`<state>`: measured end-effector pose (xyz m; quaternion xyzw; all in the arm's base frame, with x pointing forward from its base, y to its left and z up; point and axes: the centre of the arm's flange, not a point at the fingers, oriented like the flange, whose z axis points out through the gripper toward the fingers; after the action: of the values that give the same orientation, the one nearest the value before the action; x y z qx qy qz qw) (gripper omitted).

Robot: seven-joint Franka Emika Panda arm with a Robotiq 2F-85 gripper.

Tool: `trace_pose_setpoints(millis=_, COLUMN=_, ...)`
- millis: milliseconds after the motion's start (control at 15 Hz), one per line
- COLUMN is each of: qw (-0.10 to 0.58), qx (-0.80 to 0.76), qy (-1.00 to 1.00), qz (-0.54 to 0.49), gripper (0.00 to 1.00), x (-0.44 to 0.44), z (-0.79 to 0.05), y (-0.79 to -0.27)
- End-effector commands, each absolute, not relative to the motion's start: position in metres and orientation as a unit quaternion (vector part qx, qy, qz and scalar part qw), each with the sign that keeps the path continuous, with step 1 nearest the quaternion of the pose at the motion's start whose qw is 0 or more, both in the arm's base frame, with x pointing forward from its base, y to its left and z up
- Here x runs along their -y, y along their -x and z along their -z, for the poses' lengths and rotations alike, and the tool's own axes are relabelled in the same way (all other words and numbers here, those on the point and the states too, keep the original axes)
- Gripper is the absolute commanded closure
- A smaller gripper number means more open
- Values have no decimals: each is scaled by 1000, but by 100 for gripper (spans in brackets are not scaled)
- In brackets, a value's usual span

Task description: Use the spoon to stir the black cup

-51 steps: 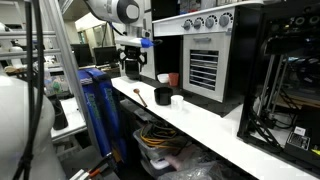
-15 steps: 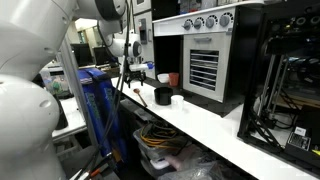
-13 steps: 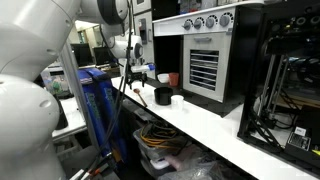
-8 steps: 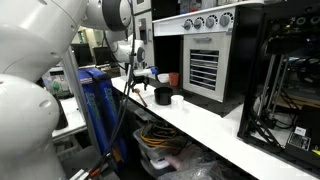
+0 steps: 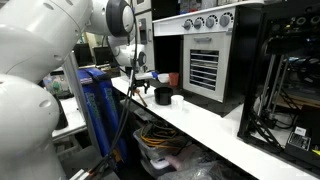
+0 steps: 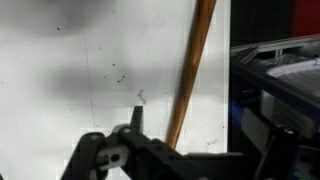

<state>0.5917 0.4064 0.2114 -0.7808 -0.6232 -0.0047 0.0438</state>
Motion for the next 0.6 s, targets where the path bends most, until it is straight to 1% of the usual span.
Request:
trace_pose_setpoints(millis=0, qw=30, qx=643, qy=765, qz=2, gripper=0, x=-406, z=-209, y=-599)
trace_pose_setpoints(millis=533, qw=25, qx=656, qy=754, qz=2, gripper=0, x=-407, z=-203, y=-597)
